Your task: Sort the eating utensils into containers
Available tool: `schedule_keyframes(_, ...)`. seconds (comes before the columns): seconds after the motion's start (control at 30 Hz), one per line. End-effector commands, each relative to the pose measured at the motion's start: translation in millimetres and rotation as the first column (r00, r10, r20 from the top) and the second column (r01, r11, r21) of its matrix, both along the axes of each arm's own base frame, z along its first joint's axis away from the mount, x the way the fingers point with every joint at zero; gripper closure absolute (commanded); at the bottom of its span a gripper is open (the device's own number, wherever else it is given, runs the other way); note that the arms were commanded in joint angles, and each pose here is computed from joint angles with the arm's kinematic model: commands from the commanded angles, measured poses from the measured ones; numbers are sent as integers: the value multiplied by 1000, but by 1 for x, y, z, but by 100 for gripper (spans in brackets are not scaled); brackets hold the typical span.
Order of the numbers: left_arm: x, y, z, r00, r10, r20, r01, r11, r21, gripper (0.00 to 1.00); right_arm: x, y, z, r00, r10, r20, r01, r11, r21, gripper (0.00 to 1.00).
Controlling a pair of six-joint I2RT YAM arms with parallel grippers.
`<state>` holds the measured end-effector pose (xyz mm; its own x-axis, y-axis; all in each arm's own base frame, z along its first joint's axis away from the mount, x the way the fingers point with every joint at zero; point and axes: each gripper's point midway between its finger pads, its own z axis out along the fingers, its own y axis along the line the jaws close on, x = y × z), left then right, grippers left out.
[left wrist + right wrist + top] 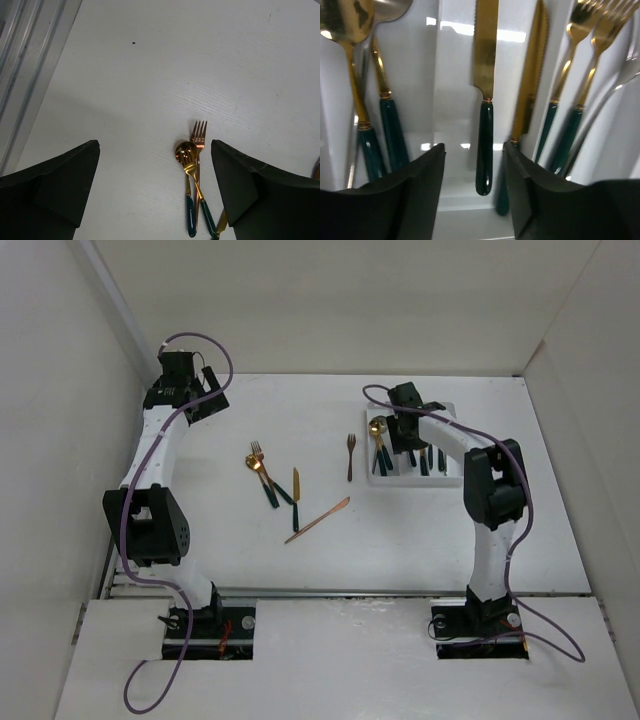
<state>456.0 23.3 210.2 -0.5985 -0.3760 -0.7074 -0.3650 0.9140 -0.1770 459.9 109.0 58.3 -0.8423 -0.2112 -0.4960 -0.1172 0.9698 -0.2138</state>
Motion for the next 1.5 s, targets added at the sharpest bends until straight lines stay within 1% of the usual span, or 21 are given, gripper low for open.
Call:
schedule_keyframes(0.0, -1, 4, 19, 999, 3, 54, -4, 1000, 23, 8, 19, -6, 43, 987, -82, 140, 81, 997, 10, 42)
schedule_keyframes(0.07, -2, 4, 14, 999, 3, 44, -4, 1000, 23, 8, 18, -3, 63, 976, -105, 192, 106, 994, 7, 36)
schedule_keyframes(0.1, -2, 4, 14, 999, 3, 44, -4, 1000, 23, 8, 17, 1, 84, 960, -125, 251, 122, 992, 28, 36)
schedule_keyframes(0.13, -4, 5, 9, 1000, 9, 30, -10, 1000, 29, 8, 16, 5, 98, 950, -123, 288, 119, 992, 29, 26)
schedule_keyframes(0.2, -6, 5, 8, 999, 17, 35, -18, 1000, 21, 8, 6, 30, 121, 933, -99, 346, 91, 995, 38, 21)
schedule_keyframes(0.23, -7, 4, 3, 999, 23, 25, -23, 1000, 14, 8, 0, 42, 139, 918, -117, 380, 89, 992, 92, 21)
schedule_keyframes(0.27, -9, 2, -4, 1000, 23, 16, -23, 1000, 1, 8, -8, 68, 151, 914, -89, 397, 40, 991, 131, 21)
schedule_keyframes(0.3, -9, 2, -2, 999, 23, 25, -23, 1000, 1, 8, -15, 80, 158, 911, -99, 401, 34, 986, 166, 21)
schedule_keyframes(0.37, -12, 0, -10, 1000, 20, 7, -20, 1000, -14, 9, -30, 108, 152, 925, -116, 361, 26, 969, 245, 21)
schedule_keyframes(0.4, -10, -2, -9, 1000, 13, 16, -12, 1000, -21, 9, -42, 134, 150, 941, -67, 331, -36, 955, 295, 21)
schedule_keyframes(0.43, -10, -2, -9, 1000, 12, 16, -12, 1000, -21, 9, -48, 146, 144, 950, -32, 310, -69, 948, 310, 21)
schedule_keyframes(0.5, -10, -6, -9, 1000, -3, 17, 4, 999, -36, 9, -52, 164, 112, 971, -6, 240, -72, 946, 317, 23)
schedule_keyframes(0.53, -10, -6, -9, 1000, -3, 17, 4, 999, -36, 9, -45, 171, 117, 970, -19, 242, -64, 942, 329, 26)
schedule_keyframes(0.57, -13, -6, -8, 1000, -3, 18, 4, 999, -36, 9, -47, 170, 88, 986, -16, 165, -31, 959, 282, 28)
schedule_keyframes(0.6, -12, -8, -3, 999, -10, 37, 11, 999, -41, 9, -43, 171, 82, 988, -18, 151, -22, 965, 263, 32)
schedule_keyframes(0.63, -14, -8, -8, 1000, -10, 25, 11, 999, -42, 9, -35, 170, 86, 985, -35, 171, -8, 969, 246, 39)
schedule_keyframes(0.7, -17, -8, -2, 999, -10, 37, 11, 999, -41, 9, -30, 170, 69, 987, -22, 156, -10, 979, 204, 43)
schedule_keyframes(0.87, -18, -8, 1, 999, -10, 46, 12, 999, -41, 9, -21, 175, 54, 990, -9, 142, -21, 978, 206, 45)
schedule_keyframes(1.1, -17, -8, 5, 998, -10, 55, 12, 999, -41, 9, -44, 174, 6, 1000, 14, 2, -14, 981, 194, 46)
schedule_keyframes(1.27, -17, -8, 5, 998, -10, 55, 12, 999, -41, 9, -45, 176, -10, 1000, 10, -19, -7, 981, 193, 48)
schedule_keyframes(1.47, -18, -6, 9, 998, -3, 64, 5, 999, -34, 9, -44, 177, -27, 998, -6, -61, 18, 981, 192, 56)
